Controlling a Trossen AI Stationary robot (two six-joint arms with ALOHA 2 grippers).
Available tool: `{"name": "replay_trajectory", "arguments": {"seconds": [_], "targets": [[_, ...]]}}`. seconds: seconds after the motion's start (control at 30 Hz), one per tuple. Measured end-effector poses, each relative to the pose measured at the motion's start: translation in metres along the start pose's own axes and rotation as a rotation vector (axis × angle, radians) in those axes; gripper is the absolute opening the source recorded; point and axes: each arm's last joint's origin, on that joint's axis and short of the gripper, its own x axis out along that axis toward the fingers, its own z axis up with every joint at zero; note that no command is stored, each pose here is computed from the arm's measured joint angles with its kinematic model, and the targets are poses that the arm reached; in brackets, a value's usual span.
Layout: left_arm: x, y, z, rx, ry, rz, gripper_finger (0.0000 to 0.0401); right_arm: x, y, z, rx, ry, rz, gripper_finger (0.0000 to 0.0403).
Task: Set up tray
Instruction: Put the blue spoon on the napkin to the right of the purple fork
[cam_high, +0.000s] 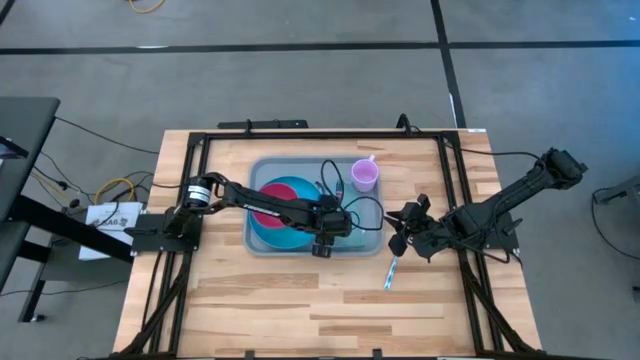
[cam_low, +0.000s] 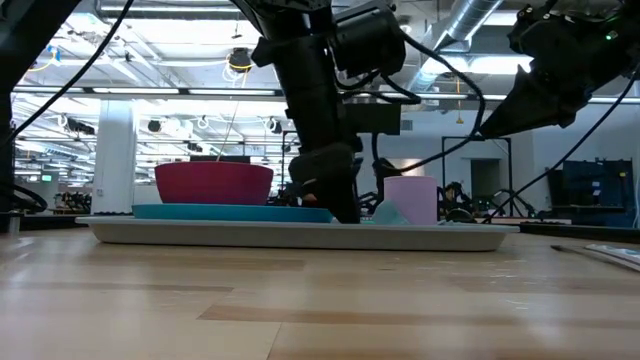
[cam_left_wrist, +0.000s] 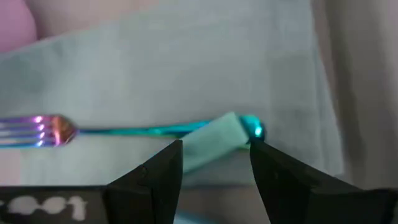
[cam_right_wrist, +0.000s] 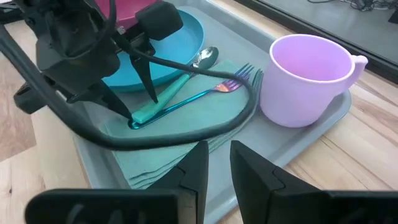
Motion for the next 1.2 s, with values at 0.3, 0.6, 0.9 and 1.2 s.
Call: {"name": "replay_trajectory", "arguments": {"seconds": [0.3,0.6,0.9,1.2], "targets": [[0.001,-0.001,-0.001,-0.022,0.011,-0.009,0.0177,0.000,0.000,0.000,0.001,-0.001,0.000,0.0062],[0.002,0.002,0.002,0.105,-0.031,-0.019,0.0177,0.000,0.000,0.000,0.002,-0.001,0.000,0.0062],[0.004,0.010,0.001,0.193,-0.043,-0.065,0.0177,0.000,0.000,0.000,0.002,-0.001,0.000,0.0062],[0.003,0.005,0.002,0.190,-0.078,-0.158,0.0162,0.000,0.000,0.000,0.002,-0.001,0.001,0.0062]]}}
